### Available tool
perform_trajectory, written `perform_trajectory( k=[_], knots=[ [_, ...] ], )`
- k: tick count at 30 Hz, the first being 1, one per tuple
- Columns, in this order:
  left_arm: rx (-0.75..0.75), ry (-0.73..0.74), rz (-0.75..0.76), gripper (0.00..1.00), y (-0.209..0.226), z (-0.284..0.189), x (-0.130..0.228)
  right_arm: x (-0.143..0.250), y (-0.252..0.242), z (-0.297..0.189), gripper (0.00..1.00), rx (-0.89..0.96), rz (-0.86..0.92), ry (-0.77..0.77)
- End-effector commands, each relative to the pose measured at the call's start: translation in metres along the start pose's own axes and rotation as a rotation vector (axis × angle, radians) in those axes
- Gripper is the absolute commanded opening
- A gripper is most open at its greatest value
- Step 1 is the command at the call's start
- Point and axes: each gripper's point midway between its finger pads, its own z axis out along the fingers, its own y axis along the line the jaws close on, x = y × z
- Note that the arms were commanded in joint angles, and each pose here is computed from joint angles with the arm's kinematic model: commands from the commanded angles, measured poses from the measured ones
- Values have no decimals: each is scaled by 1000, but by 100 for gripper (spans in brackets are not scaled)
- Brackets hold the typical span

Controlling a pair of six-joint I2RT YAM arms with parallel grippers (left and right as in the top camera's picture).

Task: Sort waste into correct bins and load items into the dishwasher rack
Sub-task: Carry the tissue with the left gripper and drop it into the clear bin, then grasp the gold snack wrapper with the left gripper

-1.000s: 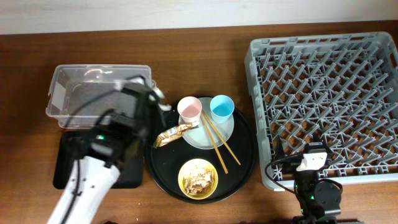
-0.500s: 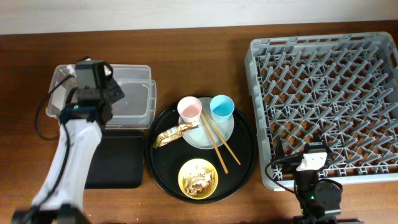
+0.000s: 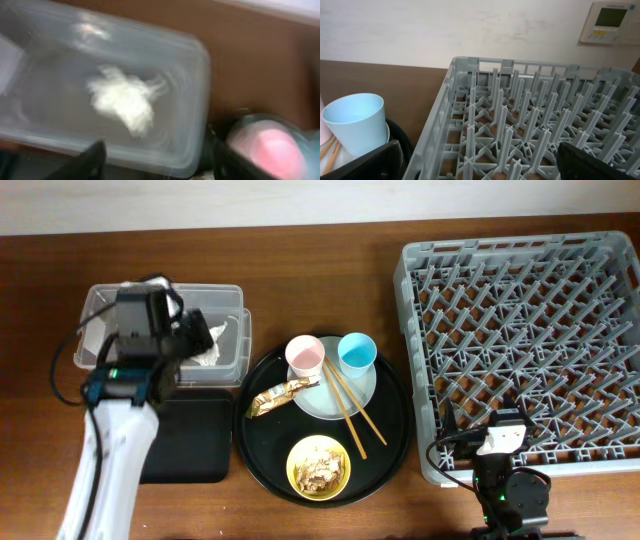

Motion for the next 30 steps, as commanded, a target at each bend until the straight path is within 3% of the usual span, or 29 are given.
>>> perform_trajectory(
  k=[1, 3, 5, 9, 16, 21, 26, 30],
  knots=[
    [240, 137, 256, 55, -62, -22, 47, 3, -1, 0, 98, 9, 1, 5],
    [188, 275, 438, 50, -72, -28, 91, 3, -1, 0, 99, 9, 1, 5],
    [90, 314, 605, 50, -69, -29, 108, 3, -1, 0, 98, 9, 1, 5],
    [115, 341, 818, 50, -96, -22, 128, 3, -1, 0, 99, 9, 1, 5],
    [49, 535, 906, 60, -94, 45, 167, 3, -1, 0, 98, 9, 1, 5],
    [83, 530, 1019, 61, -103, 81, 175, 3, -1, 0, 98, 9, 1, 5],
    [67, 532, 979, 62, -92, 94, 169, 3, -1, 0, 99, 9, 1, 5],
    [148, 534, 959, 62, -92, 101, 180, 3, -1, 0, 99, 9, 1, 5]
  ],
)
